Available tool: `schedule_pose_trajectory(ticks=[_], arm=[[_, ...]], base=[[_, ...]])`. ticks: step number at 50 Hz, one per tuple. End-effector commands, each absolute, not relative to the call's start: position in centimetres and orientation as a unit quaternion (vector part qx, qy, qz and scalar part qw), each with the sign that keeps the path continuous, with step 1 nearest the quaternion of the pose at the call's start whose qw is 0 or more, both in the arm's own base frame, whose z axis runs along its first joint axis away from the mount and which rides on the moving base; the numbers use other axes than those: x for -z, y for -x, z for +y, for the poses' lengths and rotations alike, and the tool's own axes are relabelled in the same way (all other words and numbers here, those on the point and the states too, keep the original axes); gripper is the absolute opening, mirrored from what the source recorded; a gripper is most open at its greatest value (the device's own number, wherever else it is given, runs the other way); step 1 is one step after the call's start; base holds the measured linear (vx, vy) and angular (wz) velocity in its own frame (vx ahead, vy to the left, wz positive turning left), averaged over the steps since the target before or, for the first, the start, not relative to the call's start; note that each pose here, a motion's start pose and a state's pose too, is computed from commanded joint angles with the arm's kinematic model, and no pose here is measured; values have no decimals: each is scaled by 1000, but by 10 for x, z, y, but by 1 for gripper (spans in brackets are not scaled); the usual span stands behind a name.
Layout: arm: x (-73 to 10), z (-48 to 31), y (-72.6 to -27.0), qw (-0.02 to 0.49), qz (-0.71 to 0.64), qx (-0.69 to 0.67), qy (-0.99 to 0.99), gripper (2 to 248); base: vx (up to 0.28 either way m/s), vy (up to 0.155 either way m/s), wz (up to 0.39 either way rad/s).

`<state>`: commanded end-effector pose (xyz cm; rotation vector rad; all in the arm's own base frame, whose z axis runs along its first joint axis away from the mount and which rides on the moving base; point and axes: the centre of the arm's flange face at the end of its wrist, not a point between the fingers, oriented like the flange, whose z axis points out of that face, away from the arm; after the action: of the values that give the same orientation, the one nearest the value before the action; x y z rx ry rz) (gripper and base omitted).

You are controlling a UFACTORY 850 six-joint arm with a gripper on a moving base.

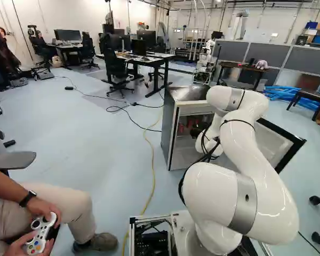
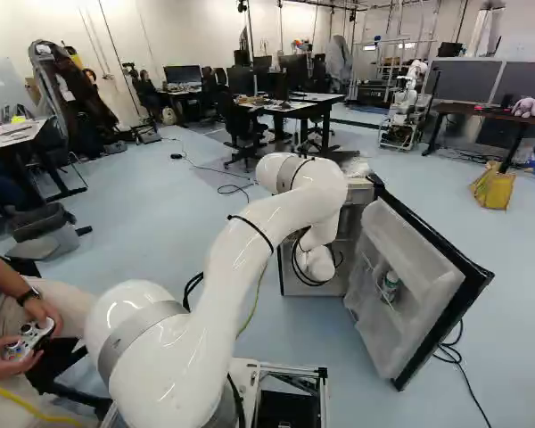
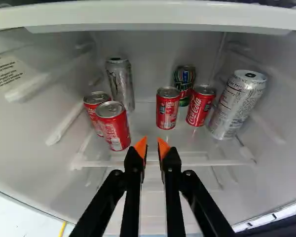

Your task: Grab a drink from the fridge

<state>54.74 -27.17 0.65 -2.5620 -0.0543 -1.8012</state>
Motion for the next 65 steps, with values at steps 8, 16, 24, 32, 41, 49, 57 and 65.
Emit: schedule_pose_trajectory(ticks=[8, 16, 24, 32, 41, 49, 57, 65], arm=[[-6, -272, -547, 5, -17, 575, 818, 89], [-6, -272, -547, 5, -17, 575, 818, 101], [-6, -272, -547, 5, -17, 575, 818, 109], [-6, -272, -547, 5, -17, 575, 818, 109], [-6, -272, -547, 5, -17, 575, 818, 127], [-6, -272, -547, 5, -17, 575, 818, 139], [-6, -272, -547, 5, -17, 575, 818, 154], [-6, -272, -547, 5, -17, 575, 818, 153]], base=[[0, 0, 0], [0, 0, 0], [0, 0, 0], [0, 0, 0], [0, 0, 0], [0, 0, 0], [0, 0, 0], [0, 0, 0]])
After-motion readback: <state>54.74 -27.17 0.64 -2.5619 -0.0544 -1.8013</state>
